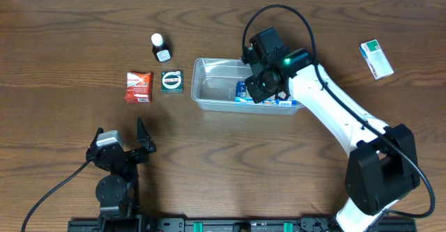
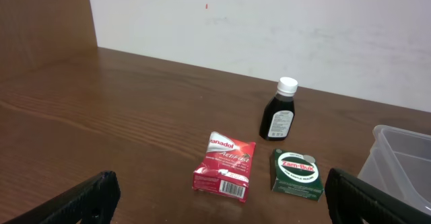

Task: Pack container
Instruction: 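Lower the blue box into the container and lay it flat, then open the right gripper, release the box, and lift away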

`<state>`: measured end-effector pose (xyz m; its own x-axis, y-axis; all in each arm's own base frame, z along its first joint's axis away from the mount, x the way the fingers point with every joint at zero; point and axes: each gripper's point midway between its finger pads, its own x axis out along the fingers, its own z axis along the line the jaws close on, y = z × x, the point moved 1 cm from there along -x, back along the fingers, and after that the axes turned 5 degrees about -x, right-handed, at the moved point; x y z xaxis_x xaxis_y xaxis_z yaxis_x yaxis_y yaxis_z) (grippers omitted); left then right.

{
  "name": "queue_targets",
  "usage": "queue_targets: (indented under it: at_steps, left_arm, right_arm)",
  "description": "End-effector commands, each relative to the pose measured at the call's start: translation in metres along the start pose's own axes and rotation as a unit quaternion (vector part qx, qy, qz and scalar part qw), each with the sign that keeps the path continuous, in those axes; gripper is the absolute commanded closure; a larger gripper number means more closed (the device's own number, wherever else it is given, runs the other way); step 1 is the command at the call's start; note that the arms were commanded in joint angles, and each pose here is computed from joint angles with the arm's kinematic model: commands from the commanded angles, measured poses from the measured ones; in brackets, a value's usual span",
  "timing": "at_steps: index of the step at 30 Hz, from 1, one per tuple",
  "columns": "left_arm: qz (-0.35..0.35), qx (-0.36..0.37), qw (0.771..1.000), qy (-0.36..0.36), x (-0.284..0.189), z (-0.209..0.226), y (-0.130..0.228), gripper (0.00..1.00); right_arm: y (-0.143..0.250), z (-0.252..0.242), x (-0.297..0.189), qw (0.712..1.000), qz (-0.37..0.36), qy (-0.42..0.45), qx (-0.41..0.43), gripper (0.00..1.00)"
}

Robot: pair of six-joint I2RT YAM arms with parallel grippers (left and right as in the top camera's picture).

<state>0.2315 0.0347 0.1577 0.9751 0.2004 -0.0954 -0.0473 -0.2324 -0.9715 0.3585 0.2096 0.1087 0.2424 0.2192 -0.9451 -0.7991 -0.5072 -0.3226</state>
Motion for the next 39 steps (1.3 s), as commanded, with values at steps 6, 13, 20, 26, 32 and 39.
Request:
queue_targets:
  at_steps: [6, 13, 20, 26, 32, 39]
  left_arm:
    - [0.024, 0.002, 1.0, -0.02, 0.001, 0.009, 0.017, 0.02]
    - [0.024, 0.002, 1.0, -0.02, 0.001, 0.009, 0.017, 0.02]
    - [0.024, 0.002, 1.0, -0.02, 0.001, 0.009, 0.017, 0.02]
    - [0.024, 0.002, 1.0, -0.02, 0.001, 0.009, 0.017, 0.02]
    - [0.024, 0.002, 1.0, -0.02, 0.001, 0.009, 0.017, 0.02]
    - [0.024, 0.002, 1.0, -0.02, 0.001, 0.009, 0.017, 0.02]
  right_arm:
    - [0.018, 0.011, -0.009, 0.999, 0.033, -0.019, 0.012, 0.99]
    - [0.026, 0.007, -0.008, 0.999, 0.048, -0.015, 0.006, 0.99]
    - [0.039, 0.005, 0.009, 0.998, 0.056, -0.016, 0.008, 0.99]
    - [0.052, -0.005, 0.019, 0.997, 0.067, -0.013, 0.021, 0.99]
    - [0.04, -0.012, 0.013, 0.999, 0.048, -0.01, 0.022, 0.99]
    - [0.014, -0.011, -0.016, 1.0, 0.025, -0.012, -0.001, 0.99]
